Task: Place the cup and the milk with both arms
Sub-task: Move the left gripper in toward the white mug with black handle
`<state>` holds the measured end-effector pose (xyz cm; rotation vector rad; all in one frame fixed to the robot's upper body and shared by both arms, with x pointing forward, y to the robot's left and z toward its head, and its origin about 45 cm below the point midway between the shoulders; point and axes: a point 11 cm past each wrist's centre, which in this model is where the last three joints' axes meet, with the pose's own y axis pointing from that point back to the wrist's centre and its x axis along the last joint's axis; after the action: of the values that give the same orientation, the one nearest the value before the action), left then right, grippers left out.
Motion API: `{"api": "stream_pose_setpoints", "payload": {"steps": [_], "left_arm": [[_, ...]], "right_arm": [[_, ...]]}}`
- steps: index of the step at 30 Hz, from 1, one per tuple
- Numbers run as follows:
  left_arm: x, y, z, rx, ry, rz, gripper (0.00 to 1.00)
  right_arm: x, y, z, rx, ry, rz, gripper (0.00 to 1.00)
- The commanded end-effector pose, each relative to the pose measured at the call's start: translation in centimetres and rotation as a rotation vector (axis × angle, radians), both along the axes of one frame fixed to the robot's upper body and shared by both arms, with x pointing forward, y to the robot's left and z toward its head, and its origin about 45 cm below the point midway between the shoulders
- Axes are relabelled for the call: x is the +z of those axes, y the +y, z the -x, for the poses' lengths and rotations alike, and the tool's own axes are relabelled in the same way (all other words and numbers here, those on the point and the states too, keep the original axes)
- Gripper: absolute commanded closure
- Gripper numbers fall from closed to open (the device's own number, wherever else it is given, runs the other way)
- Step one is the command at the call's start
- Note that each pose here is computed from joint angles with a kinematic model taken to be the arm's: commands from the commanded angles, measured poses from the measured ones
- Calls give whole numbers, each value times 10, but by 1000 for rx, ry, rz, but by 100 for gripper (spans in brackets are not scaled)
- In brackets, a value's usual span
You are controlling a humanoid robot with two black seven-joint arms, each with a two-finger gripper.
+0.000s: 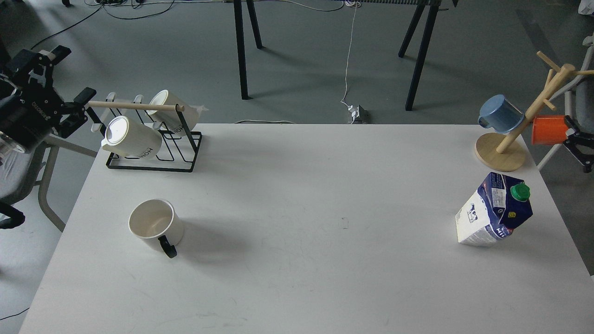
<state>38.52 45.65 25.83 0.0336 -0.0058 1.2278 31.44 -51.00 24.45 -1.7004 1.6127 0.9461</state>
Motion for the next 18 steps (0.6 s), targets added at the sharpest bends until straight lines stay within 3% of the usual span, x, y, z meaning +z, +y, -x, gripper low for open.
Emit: {"api": "stream_pose_setpoints", "payload": {"steps": [1, 11, 18], "left_arm": [[-1, -2, 0, -4, 3, 2, 0], [-3, 24, -1, 82, -2, -5, 0], [11, -10, -10, -181, -1, -467, 0]], "right_arm": [[-2, 1, 0, 0, 2, -4, 3], [-2, 1, 1, -1, 1, -5, 4], [0, 0, 0, -4, -6, -7, 4]]}}
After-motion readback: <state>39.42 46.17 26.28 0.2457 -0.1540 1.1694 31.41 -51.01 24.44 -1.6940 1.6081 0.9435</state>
